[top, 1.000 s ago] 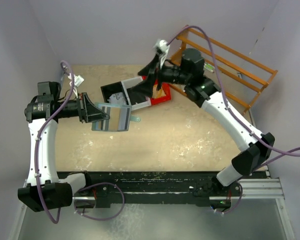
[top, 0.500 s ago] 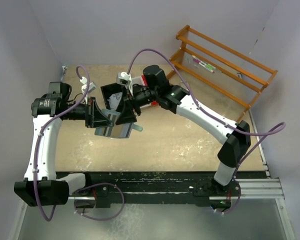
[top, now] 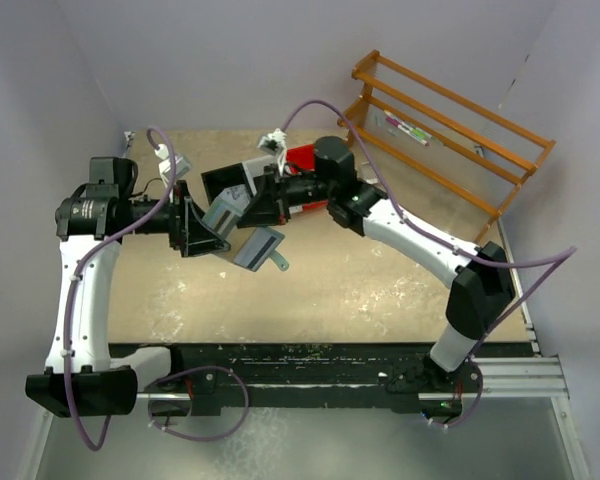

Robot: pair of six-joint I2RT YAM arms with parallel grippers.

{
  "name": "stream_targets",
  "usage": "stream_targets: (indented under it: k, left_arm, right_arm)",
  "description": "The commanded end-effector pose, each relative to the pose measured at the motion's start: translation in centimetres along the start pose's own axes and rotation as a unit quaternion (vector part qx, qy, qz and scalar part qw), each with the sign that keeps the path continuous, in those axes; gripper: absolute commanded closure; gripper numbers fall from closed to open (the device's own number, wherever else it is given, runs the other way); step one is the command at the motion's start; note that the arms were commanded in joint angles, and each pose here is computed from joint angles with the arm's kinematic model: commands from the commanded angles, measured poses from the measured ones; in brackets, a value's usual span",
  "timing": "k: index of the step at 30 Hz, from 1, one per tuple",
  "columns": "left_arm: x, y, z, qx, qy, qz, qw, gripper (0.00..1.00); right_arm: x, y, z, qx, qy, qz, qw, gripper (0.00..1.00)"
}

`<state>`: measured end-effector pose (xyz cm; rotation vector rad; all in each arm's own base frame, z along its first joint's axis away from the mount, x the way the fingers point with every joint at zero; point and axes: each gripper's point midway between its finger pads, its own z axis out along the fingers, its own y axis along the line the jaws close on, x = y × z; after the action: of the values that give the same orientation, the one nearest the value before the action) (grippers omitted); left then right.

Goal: Take the credit cards out of the card holder

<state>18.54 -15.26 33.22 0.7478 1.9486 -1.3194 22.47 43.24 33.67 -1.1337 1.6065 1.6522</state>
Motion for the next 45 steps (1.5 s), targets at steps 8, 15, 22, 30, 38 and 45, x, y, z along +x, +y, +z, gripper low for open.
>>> stream_targets:
  k: [8,15,22,30,38,45]
  left_arm:
    - [-3.3,-2.5,-0.3,0.006,-0.078,0.024,0.997,0.38]
    - [-3.9,-2.9,-0.4,0.005,-0.088,0.006,0.996,0.9]
    - [-3.0,-3.1,0.0,0.065,-0.059,-0.057,0.994,1.0]
    - [-2.3,-2.8,0.2,0.072,-0.043,-0.071,0.994,1.0]
    - [-1.9,-2.1,0.2,0.059,-0.027,-0.067,0.996,0.91]
    - [-2.8,-1.9,0.1,0.035,-0.046,-0.045,0.997,0.22]
  right_arm:
    - [-9.9,4.1,-6.3,0.028,-0.393,0.107,0.913,1.0]
    - [-8.5,4.5,-5.6,0.022,-0.39,0.123,0.912,0.99]
    - [-3.4,4.7,-1.5,-0.045,-0.122,0.048,0.99,0.44]
    - [-1.2,3.0,-1.0,-0.045,0.01,-0.001,0.999,0.5]
    - [-1.1,3.6,-1.1,-0.067,0.023,0.005,0.997,1.0]
    - [-6.5,3.9,-2.7,-0.024,-0.139,0.069,0.988,1.0]
